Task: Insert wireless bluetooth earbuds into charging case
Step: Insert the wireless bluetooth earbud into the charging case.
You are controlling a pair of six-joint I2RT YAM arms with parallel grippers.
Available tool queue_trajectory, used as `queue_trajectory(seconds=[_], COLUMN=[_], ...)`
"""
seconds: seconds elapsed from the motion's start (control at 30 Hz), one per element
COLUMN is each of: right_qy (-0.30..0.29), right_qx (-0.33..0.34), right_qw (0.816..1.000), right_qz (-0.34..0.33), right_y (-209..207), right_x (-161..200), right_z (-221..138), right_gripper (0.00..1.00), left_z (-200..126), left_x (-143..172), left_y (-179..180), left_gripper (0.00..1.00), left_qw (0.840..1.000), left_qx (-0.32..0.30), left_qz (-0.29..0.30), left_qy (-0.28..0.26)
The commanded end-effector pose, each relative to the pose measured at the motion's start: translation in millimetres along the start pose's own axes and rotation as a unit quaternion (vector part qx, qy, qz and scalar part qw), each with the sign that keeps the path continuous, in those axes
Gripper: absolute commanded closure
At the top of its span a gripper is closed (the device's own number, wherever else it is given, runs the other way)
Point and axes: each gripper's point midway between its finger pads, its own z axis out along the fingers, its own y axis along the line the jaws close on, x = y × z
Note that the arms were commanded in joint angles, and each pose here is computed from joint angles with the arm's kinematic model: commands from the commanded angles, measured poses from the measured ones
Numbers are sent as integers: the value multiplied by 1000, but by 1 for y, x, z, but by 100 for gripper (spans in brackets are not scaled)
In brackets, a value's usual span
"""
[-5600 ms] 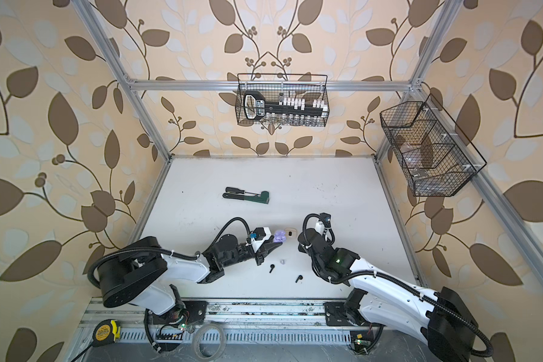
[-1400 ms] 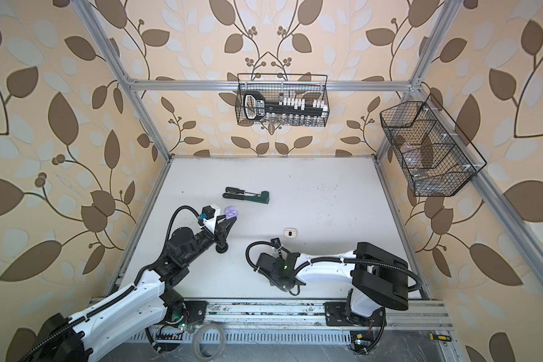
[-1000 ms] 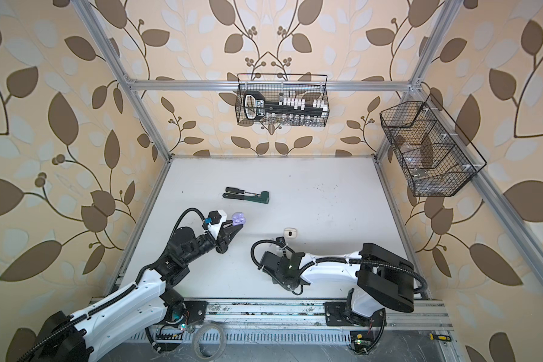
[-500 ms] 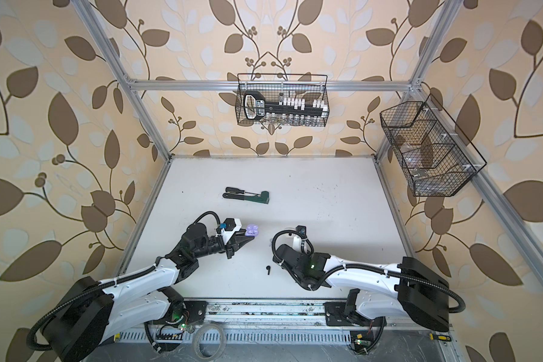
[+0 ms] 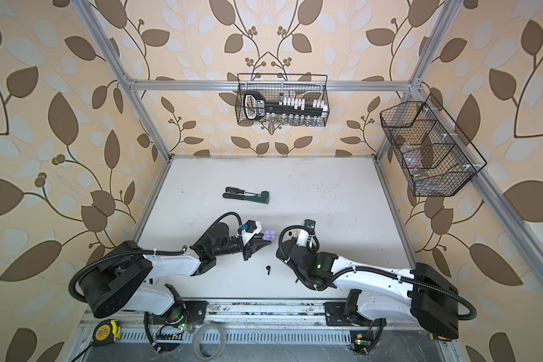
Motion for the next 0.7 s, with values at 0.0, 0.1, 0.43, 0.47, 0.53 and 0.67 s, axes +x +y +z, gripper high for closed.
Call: queue_trajectory(seconds=[0.0, 0.1, 0.43, 0.47, 0.53, 0.67], right_qy=[-31, -36, -68, -70, -72, -78], right_qx=[-11, -21, -65, -69, -79, -94], right_qw=[999, 999, 995, 994, 993, 992], right_qz=[24, 30, 41, 42, 42, 37], right_y=[7, 11, 40, 43, 51, 64], right_x=[-18, -23, -53, -56, -59, -62], right_z=[-5, -8, -28, -31, -35, -40], right_gripper=[92, 92, 93, 93, 93, 93], left_z=[4, 8, 9, 9, 9, 11], left_x=[-43, -37, -39, -39, -39, -39], left_y=[-2, -6, -11, -11, -10, -10], left_gripper=[100, 100, 100, 100, 100, 100], left_qw=[997, 998, 996, 996, 997, 996], left_qx=[4, 17, 31, 29, 28, 29], left_qz=[27, 23, 28, 27, 26, 23], left_qy=[-68, -64, -74, -75, -74, -76])
